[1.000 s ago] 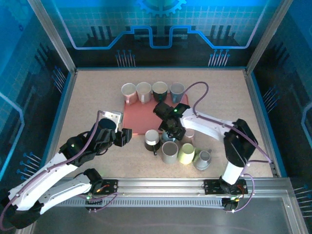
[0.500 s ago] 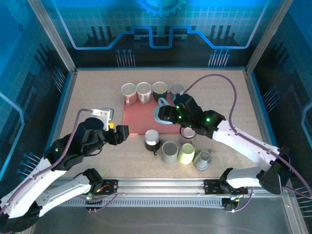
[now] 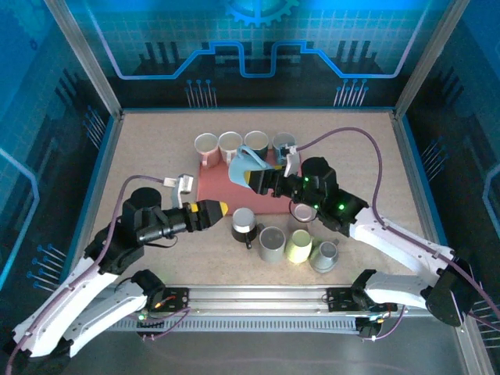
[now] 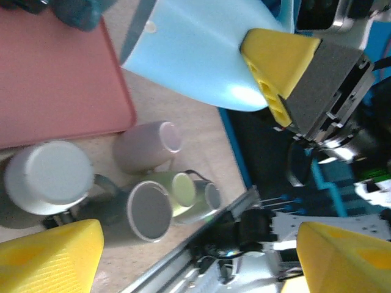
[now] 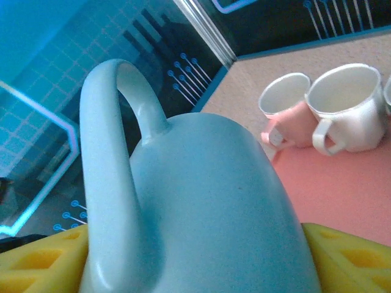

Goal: Turn the mug right side up

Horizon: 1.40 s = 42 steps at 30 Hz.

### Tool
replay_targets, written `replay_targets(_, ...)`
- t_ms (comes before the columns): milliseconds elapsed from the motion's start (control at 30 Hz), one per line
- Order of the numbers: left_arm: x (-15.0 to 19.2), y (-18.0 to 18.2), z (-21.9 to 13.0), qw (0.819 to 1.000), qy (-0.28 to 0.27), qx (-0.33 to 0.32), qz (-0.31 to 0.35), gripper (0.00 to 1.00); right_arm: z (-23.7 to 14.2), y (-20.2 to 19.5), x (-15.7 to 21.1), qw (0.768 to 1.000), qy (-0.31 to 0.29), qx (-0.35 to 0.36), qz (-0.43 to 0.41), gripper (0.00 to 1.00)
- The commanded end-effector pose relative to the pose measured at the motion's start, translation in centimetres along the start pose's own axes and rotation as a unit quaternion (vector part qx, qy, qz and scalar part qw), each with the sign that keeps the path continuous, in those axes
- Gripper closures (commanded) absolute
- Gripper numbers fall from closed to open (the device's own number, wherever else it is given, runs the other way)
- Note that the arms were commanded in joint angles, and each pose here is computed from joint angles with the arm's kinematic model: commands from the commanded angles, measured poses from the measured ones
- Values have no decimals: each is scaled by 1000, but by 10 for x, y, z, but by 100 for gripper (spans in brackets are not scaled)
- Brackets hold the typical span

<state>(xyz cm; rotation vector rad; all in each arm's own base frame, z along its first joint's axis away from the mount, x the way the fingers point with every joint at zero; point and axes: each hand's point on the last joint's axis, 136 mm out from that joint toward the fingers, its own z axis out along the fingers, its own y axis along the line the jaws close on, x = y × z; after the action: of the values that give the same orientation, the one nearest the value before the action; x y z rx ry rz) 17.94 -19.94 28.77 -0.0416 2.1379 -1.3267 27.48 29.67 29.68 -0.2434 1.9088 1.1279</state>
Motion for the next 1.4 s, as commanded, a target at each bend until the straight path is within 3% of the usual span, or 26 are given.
replay_targets(0,-3,-34,0,993,14,111,-38,17,-32,59,-59,978,-141,-141,-61,69)
replay_targets(200,-14,-43,-1,986,11,158,-51,15,-51,75,-59,962,-144,-214,-95,72)
replay_targets(367,-25,-55,-4,985,21,157,-60,16,-53,74,-38,947,-91,-159,-265,72)
replay_targets(433,-28,-62,-7,985,26,159,-61,16,-53,68,-27,922,-76,-121,-359,72)
replay_targets(500,-31,-68,-9,984,28,162,-68,16,-54,68,-23,884,-81,-97,-450,77)
replay_targets(633,-33,-69,-4,978,41,162,-123,17,-57,66,-43,804,-146,-8,-576,78)
replay_targets(800,-27,-59,9,961,80,149,-220,19,-59,61,-60,718,-194,58,-666,73)
replay_targets(900,-29,-58,15,947,84,173,-257,22,-57,61,-55,686,-202,56,-697,70)
replay_targets(1200,-32,-66,21,940,108,193,-261,31,-60,69,-35,661,-212,21,-719,68)
replay_targets(1367,-22,-52,33,930,136,185,-287,38,-64,75,-17,643,-202,0,-739,66)
